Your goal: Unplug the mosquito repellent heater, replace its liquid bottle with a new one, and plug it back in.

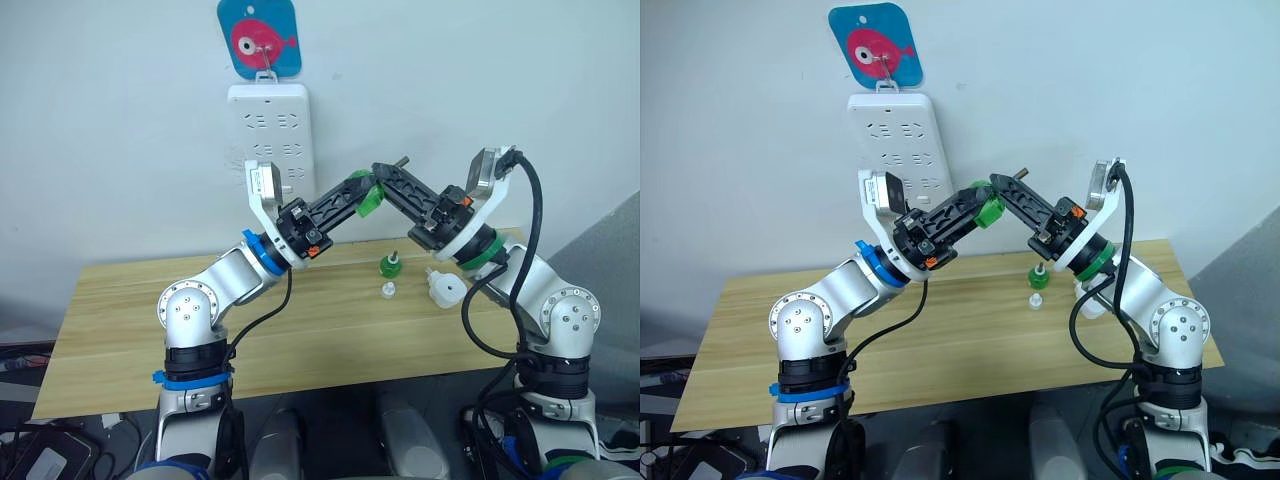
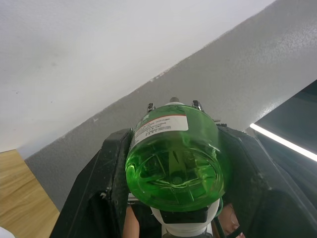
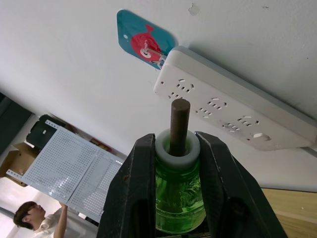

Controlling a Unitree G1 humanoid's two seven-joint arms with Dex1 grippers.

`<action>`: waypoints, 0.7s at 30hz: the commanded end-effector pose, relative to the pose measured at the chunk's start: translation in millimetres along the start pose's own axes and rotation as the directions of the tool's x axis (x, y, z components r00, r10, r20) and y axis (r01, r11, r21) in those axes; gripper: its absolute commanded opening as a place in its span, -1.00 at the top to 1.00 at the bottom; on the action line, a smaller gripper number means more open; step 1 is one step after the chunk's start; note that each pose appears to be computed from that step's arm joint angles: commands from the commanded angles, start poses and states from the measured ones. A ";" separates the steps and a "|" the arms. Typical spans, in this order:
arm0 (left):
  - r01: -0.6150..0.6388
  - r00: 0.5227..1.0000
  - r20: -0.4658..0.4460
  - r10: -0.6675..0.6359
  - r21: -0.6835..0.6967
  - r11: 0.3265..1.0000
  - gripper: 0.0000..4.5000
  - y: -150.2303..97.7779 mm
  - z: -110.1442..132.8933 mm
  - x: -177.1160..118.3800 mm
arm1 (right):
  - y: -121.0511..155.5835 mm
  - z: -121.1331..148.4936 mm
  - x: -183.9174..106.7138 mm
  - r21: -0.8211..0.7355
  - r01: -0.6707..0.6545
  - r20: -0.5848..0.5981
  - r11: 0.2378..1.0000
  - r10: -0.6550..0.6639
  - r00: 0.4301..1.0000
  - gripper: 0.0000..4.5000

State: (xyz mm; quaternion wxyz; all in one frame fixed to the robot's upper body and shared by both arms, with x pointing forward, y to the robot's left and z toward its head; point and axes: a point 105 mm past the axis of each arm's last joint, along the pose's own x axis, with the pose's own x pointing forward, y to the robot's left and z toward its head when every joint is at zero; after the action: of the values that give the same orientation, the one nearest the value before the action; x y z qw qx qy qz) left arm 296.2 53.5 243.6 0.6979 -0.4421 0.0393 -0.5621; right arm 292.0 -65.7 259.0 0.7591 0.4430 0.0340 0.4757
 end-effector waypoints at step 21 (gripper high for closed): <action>-0.137 0.911 -0.276 0.307 0.500 0.855 -0.02 40.1 -25.2 -68.8 | -87.6 44.1 -85.6 -0.857 0.363 -0.010 0.365 -0.717 0.697 -1.00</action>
State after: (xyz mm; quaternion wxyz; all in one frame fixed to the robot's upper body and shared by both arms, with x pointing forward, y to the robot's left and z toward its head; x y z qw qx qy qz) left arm 296.5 101.4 163.4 0.8363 -0.1846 0.1046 -0.5056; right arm 330.0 -179.1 191.0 0.9685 -0.0455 0.1193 0.2138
